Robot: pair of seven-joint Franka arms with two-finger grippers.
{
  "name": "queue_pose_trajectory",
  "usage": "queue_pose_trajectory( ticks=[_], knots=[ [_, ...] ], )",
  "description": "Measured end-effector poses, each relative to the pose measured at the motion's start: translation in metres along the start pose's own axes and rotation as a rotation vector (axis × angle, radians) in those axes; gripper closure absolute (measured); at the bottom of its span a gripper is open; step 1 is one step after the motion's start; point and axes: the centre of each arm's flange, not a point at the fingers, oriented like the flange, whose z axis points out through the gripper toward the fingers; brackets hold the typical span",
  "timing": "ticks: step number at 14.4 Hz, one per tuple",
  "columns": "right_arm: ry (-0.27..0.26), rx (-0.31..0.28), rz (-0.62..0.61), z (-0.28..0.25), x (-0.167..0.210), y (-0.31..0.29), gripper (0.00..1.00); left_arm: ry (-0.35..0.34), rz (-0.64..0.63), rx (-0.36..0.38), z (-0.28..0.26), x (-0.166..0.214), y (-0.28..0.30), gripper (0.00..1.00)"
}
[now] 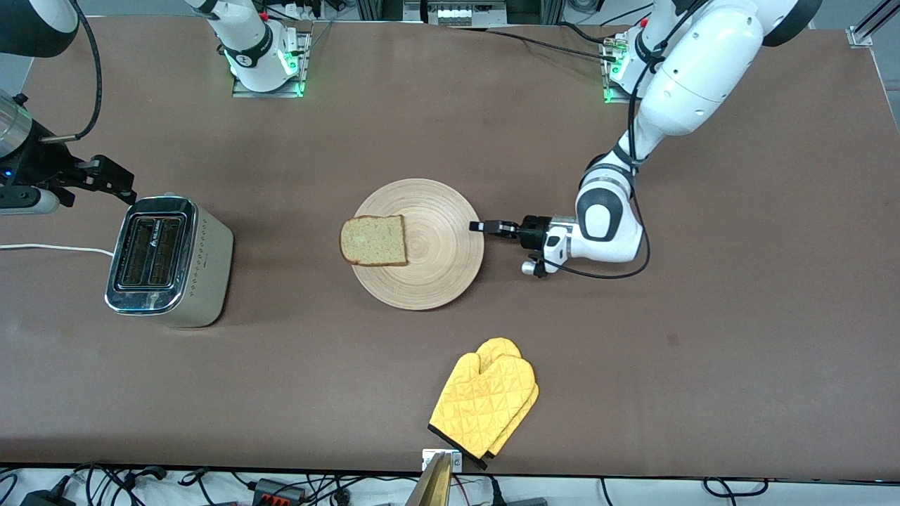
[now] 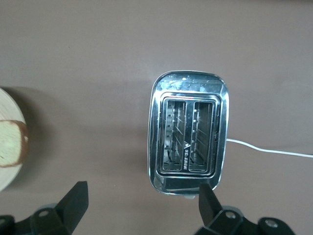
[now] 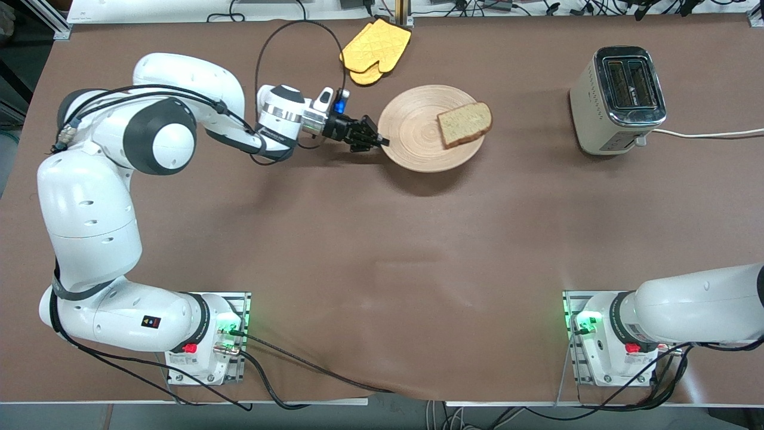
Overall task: Move plate and put bread in toaster
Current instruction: 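Slide the plate with the left gripper toward the toaster, then release the plate with the left gripper while the right gripper reaches the bread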
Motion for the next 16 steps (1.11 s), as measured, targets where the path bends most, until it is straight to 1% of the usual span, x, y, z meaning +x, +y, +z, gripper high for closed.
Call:
queue_pose_trajectory(
  ticks=[2,4,6,9,11,12,14,15,16],
  knots=[
    [-0.020,0.008,0.001,0.010,-0.001,-0.001,0.00,0.004,0.011,0.023,0.013,-0.001,0.002,0.90],
    [-0.037,0.018,0.002,0.016,-0.002,-0.002,0.00,0.022,0.021,0.046,0.017,0.001,0.003,0.90],
    [-0.053,0.029,-0.002,0.024,-0.003,-0.007,0.00,0.036,0.027,0.053,0.017,0.004,0.005,0.90],
    [-0.093,0.061,-0.029,0.043,-0.006,-0.029,0.00,0.039,0.028,0.053,0.016,0.006,0.005,0.90],
    [-0.118,0.072,-0.061,0.057,-0.006,-0.050,0.00,0.038,0.032,0.051,0.017,0.007,0.005,0.84],
    [-0.125,0.072,-0.084,0.063,-0.004,-0.064,0.00,0.039,0.034,0.051,0.017,0.007,0.006,0.84],
    [-0.122,0.073,-0.134,0.077,0.001,-0.095,0.00,0.039,0.037,0.050,0.017,0.008,0.007,0.81],
    [-0.112,0.073,-0.153,0.086,0.005,-0.111,0.00,0.040,0.037,0.051,0.016,0.008,0.007,0.77],
    [-0.102,0.074,-0.157,0.096,0.009,-0.128,0.00,0.041,0.036,0.051,0.015,0.008,0.006,0.76]
  ],
)
